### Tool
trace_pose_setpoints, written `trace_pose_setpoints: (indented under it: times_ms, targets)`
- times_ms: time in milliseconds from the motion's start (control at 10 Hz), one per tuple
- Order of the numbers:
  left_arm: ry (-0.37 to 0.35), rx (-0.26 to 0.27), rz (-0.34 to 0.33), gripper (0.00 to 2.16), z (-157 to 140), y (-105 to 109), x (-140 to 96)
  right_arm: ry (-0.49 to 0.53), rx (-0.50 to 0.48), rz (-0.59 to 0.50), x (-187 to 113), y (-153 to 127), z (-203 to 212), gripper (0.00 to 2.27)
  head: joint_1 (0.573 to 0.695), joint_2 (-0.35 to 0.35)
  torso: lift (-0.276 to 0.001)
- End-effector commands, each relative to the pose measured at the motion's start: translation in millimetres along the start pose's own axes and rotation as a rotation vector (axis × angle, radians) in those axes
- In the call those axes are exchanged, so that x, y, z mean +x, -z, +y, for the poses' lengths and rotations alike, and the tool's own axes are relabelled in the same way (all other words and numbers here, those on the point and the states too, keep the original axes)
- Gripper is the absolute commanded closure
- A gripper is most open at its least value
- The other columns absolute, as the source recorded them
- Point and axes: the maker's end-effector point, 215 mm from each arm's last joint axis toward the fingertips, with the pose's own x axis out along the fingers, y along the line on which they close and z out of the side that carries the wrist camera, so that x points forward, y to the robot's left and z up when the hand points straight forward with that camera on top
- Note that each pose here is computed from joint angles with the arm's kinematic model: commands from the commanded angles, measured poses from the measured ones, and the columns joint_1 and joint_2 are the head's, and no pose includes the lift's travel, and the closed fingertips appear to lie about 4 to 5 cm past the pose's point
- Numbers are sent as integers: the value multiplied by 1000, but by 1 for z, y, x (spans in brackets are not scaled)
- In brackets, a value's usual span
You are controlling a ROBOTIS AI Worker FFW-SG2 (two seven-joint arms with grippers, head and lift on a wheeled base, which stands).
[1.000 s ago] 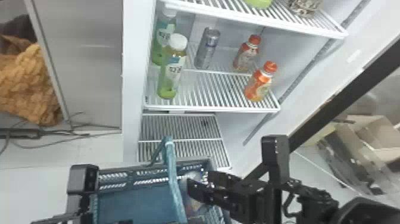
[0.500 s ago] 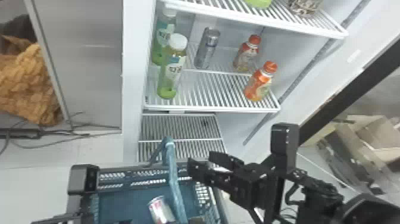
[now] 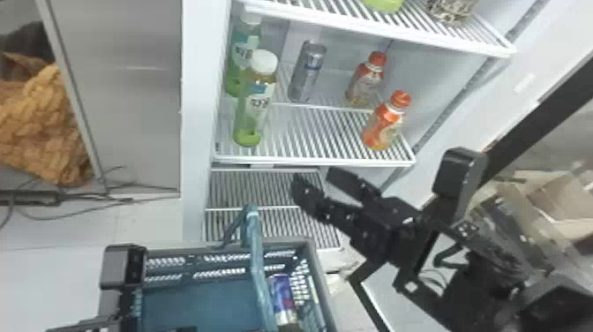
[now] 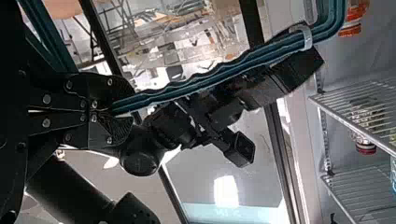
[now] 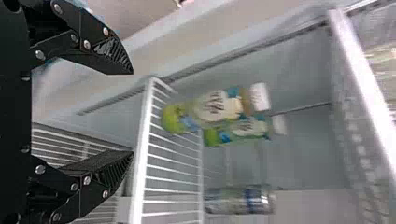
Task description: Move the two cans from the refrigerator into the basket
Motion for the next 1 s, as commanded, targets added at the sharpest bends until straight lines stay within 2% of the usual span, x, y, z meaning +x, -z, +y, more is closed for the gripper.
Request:
trace_pose_setpoints:
  times_ms: [0, 200, 400, 900]
  targets:
    - [2, -3, -3, 1190, 0, 0, 0, 12, -22, -78, 2, -24, -7, 394, 695, -350, -276]
    - [0, -2, -2, 1190, 1, 0, 0, 47, -52, -193, 5, -52, -25, 251, 695, -350, -276]
    - [-1, -2, -2, 1190, 1, 0, 0, 86, -75, -256, 7, -66, -43, 65, 695, -350, -276]
    - [1, -4, 4, 1190, 2, 0, 1, 155, -104, -468, 30, -91, -88, 61, 695, -350, -276]
